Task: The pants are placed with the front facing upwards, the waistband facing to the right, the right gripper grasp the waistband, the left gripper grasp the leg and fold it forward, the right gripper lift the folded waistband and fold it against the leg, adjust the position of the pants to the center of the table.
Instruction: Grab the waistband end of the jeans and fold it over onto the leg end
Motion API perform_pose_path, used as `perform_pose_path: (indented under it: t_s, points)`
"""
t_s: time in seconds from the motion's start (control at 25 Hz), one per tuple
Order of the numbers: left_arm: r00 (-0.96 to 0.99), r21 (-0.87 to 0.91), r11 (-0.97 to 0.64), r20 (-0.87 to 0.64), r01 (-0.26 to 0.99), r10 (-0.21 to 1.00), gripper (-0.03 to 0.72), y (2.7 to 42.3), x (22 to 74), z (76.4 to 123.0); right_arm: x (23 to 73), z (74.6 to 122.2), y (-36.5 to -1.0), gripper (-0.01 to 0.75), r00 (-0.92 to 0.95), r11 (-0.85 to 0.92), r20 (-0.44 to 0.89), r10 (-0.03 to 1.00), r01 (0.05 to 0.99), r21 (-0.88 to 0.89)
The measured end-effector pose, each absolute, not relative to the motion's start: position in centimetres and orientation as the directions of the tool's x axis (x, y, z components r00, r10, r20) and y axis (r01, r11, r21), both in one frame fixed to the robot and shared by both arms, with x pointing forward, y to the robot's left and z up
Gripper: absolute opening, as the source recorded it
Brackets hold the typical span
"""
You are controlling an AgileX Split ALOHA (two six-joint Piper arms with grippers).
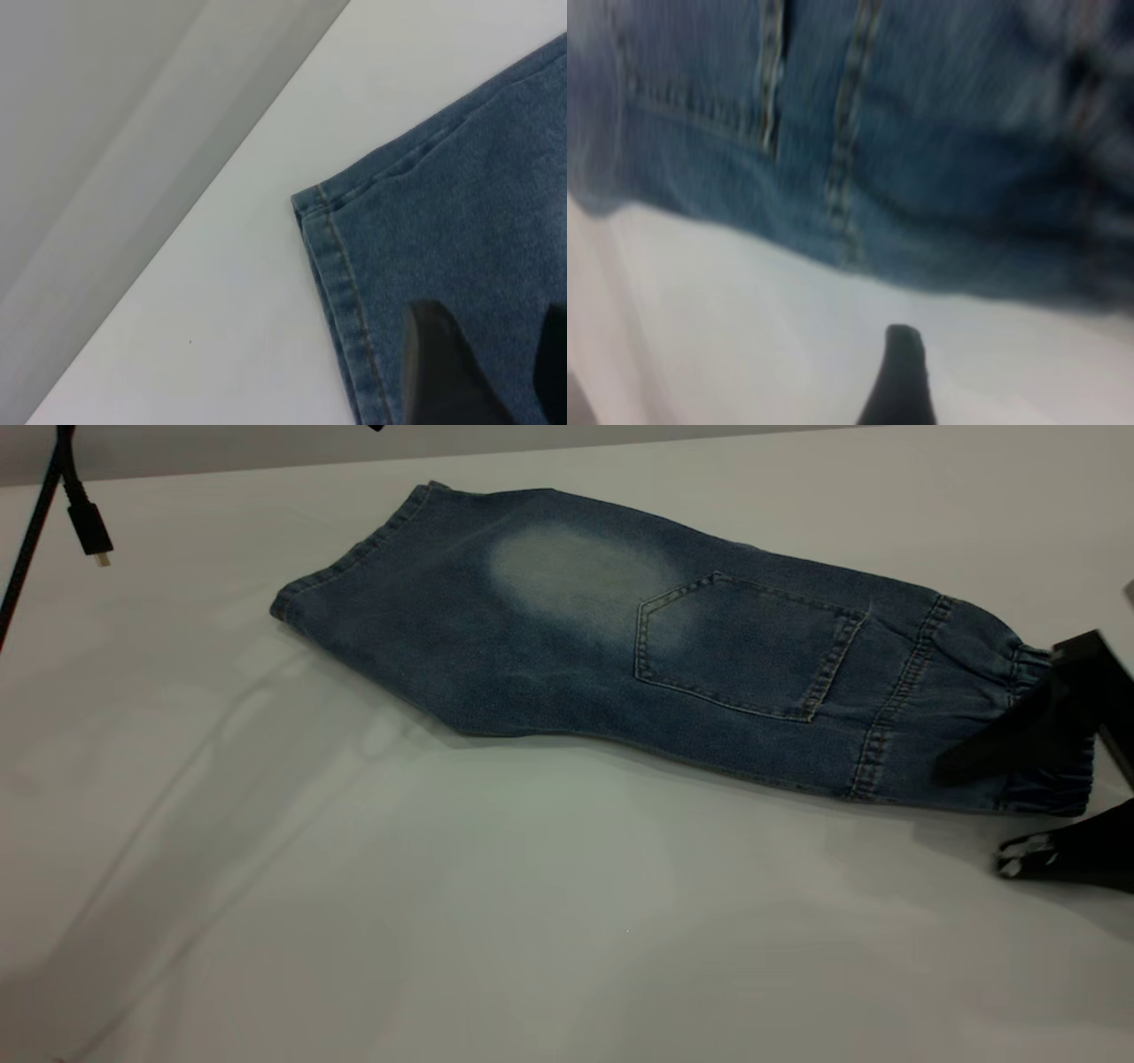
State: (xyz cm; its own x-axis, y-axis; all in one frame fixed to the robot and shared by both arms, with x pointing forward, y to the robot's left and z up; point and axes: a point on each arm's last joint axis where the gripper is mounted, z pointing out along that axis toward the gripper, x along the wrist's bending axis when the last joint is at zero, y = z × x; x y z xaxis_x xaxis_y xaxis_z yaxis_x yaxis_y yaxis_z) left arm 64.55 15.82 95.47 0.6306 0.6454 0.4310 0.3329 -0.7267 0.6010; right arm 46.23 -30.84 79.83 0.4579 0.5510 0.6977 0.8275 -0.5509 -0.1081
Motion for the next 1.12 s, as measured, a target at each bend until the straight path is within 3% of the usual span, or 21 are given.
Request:
perform_pose_path:
  t_s: [0.28, 0.84, 0.96, 1.12]
  points:
    - [0.632, 0.599, -0.731, 0.436, 0.327, 0.640, 0.278, 15.8, 64.6, 95.5, 46.5, 79.8, -33.5, 0.524, 0.508, -0.639, 0.694, 0.511, 0.764, -0.089]
    - [0.630, 0.603, -0.730, 0.439, 0.323, 0.641, 0.279, 15.8, 64.6, 95.5, 48.1, 79.9, -34.4, 0.514, 0.479, -0.639, 0.692, 0.540, 0.768, -0.033]
    - [0.630, 0.603, -0.730, 0.439, 0.322, 0.641, 0.279, 15.8, 64.6, 95.5, 48.1, 79.8, -34.4, 0.463, 0.484, -0.641, 0.685, 0.545, 0.767, -0.032]
    - [0.630, 0.603, -0.729, 0.438, 0.323, 0.641, 0.279, 15.8, 64.6, 95.5, 48.0, 79.7, -34.5, 0.321, 0.493, -0.644, 0.671, 0.554, 0.765, -0.031]
